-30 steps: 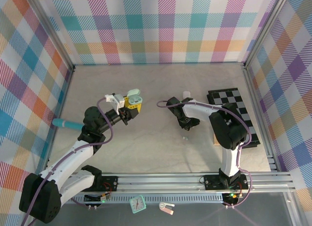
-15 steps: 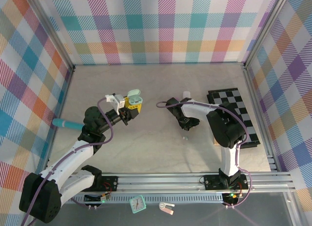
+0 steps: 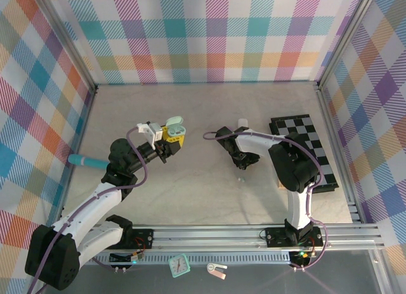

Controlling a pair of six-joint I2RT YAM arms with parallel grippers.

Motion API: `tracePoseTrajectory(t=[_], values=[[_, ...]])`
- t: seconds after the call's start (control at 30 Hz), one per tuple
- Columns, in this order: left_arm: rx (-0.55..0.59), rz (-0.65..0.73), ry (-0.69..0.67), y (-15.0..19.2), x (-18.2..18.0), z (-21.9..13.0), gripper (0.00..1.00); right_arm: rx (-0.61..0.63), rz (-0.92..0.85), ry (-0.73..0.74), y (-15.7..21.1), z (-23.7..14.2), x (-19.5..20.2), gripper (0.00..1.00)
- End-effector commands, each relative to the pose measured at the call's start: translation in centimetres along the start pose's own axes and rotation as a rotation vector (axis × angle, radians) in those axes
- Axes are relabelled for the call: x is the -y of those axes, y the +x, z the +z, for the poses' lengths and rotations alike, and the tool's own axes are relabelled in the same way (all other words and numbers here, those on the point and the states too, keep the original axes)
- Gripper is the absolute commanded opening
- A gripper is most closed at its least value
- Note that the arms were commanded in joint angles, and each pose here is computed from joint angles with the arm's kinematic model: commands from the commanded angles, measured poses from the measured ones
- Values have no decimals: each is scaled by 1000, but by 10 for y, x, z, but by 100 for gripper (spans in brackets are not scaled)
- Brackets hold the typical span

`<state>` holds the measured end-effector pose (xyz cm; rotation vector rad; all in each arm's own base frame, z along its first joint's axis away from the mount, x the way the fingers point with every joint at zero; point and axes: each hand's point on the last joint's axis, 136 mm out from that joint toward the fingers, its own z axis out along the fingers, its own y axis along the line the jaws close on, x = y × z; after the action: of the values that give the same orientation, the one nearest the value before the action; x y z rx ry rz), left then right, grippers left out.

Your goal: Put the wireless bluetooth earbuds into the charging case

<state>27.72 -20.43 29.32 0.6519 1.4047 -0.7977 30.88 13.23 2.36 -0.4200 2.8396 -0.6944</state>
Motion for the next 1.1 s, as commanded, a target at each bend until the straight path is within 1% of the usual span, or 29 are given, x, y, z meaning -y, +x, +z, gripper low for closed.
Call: tracePoseTrajectory(t=[0.0, 0.17, 0.33, 0.57, 0.7, 0.9, 1.07], values=[[29, 17, 16, -3, 1, -1, 37, 57, 38, -22, -10, -17, 4, 20], [19, 23, 21, 0, -1, 2, 38, 91, 69, -63, -14, -27, 3, 18], [29, 20, 17, -3, -5, 8, 38, 130, 125, -112, -17, -40, 5, 18], [27, 17, -21, -4, -15, 17, 38, 218, 218, -226, -29, -73, 8, 18], [23, 29, -37, -2, -16, 21, 38, 274, 285, -261, -35, -91, 15, 18], [6, 43, -31, 5, -12, 31, 38, 354, 380, -332, -44, -114, 22, 18], [6, 58, -24, 8, -9, 39, 38, 410, 451, -361, -46, -133, 35, 19]])
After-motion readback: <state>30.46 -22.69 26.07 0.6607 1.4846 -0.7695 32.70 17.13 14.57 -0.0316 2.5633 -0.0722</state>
